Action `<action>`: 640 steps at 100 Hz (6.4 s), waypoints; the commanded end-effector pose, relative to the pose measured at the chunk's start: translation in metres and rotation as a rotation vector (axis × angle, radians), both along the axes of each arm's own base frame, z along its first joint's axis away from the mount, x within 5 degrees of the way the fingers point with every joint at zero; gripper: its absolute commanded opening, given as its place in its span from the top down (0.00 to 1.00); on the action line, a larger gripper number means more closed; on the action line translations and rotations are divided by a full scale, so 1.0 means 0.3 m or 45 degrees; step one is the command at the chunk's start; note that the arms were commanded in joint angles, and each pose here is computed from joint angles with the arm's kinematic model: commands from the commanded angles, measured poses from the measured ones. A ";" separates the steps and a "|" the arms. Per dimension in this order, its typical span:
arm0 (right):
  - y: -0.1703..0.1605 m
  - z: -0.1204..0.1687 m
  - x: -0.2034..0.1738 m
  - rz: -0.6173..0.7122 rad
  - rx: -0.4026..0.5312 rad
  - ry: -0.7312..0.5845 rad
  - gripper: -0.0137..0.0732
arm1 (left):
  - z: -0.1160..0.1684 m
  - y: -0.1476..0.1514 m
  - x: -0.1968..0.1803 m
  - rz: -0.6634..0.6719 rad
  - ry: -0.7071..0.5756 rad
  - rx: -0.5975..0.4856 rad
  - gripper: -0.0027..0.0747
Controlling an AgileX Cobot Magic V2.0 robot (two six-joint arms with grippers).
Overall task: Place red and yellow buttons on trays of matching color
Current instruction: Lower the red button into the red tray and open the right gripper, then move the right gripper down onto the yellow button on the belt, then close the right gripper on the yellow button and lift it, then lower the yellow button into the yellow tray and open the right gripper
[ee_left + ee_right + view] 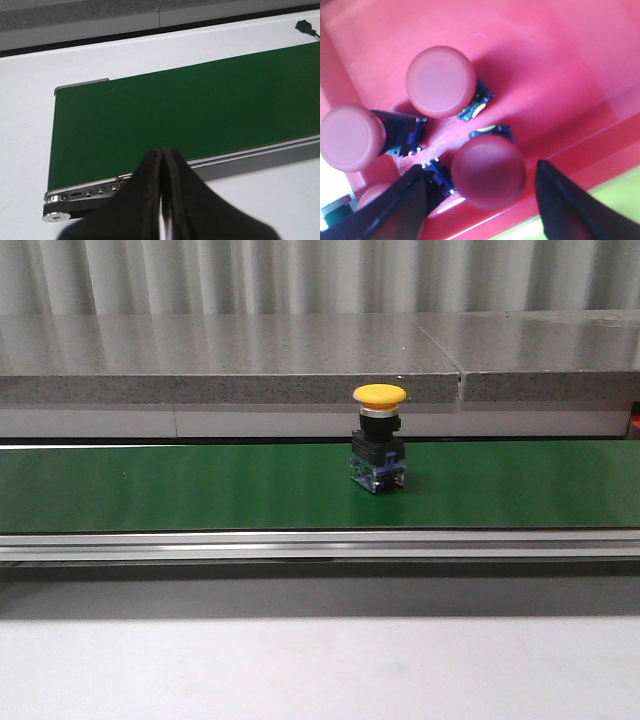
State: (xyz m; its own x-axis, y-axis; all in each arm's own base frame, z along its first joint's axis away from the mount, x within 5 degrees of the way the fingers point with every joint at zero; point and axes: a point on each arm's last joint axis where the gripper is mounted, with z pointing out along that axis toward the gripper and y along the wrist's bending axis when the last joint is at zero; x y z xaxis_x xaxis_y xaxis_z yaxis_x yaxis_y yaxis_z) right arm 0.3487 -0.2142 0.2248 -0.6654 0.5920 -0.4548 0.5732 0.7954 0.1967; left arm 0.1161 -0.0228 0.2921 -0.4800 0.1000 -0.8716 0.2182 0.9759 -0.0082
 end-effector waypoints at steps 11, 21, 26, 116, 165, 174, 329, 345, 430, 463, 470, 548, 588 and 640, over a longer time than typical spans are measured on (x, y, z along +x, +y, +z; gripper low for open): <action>-0.011 0.123 -0.003 -0.024 -0.095 -0.152 0.28 | 0.050 -0.003 0.011 0.003 -0.124 -0.023 0.99; -0.002 0.167 -0.016 -0.022 -0.120 -0.184 0.28 | 0.050 -0.003 0.011 0.003 -0.124 -0.023 0.99; 0.002 0.191 -0.024 -0.020 -0.138 -0.202 0.28 | 0.050 -0.003 0.011 0.003 -0.124 -0.023 0.99; 0.386 0.522 -0.238 0.341 -0.306 -0.395 0.28 | 0.050 -0.003 0.011 0.003 -0.124 -0.023 0.99; 0.715 0.494 -0.249 0.821 -0.167 -0.260 0.11 | 0.050 -0.003 0.011 0.003 -0.124 -0.023 0.99; 0.771 0.495 -0.255 0.908 -0.146 -0.231 0.11 | 0.050 -0.003 0.011 0.003 -0.124 -0.023 0.99; 0.900 0.271 -0.003 1.195 -0.206 0.135 0.68 | 0.050 -0.003 0.011 0.003 -0.124 -0.023 0.99; 0.875 0.346 -0.036 1.094 -0.212 0.042 0.68 | 0.050 -0.003 0.011 0.003 -0.124 -0.023 0.99; 0.494 0.589 -0.271 0.420 -0.264 -0.147 0.68 | 0.050 -0.003 0.011 0.003 -0.124 -0.023 0.99; 0.301 0.504 -0.370 0.089 -0.242 -0.024 0.68 | 0.050 -0.003 0.011 0.003 -0.124 -0.023 0.99; 0.263 0.475 -0.398 0.010 -0.226 -0.006 0.68 | 0.050 -0.003 0.011 0.003 -0.124 -0.023 0.99; 0.093 0.164 -0.522 -0.312 -0.180 0.072 0.68 | 0.050 -0.003 0.011 0.003 -0.124 -0.023 0.99; 0.048 0.042 -0.452 -0.361 -0.071 0.047 0.68 | 0.050 -0.003 0.011 0.003 -0.124 -0.023 0.99; 0.029 -0.029 -0.424 -0.375 -0.010 0.083 0.29 | 0.050 -0.003 0.011 0.003 -0.124 -0.023 0.99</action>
State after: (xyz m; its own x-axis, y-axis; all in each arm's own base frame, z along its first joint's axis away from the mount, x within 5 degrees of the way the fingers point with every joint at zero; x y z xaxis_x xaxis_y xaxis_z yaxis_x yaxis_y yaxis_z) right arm 0.2186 -0.2013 0.1993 -0.5261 0.7802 -0.3384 0.7952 0.5924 0.1296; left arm 0.1159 -0.0228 0.2922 -0.4793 0.0999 -0.8720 0.2182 0.9759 -0.0082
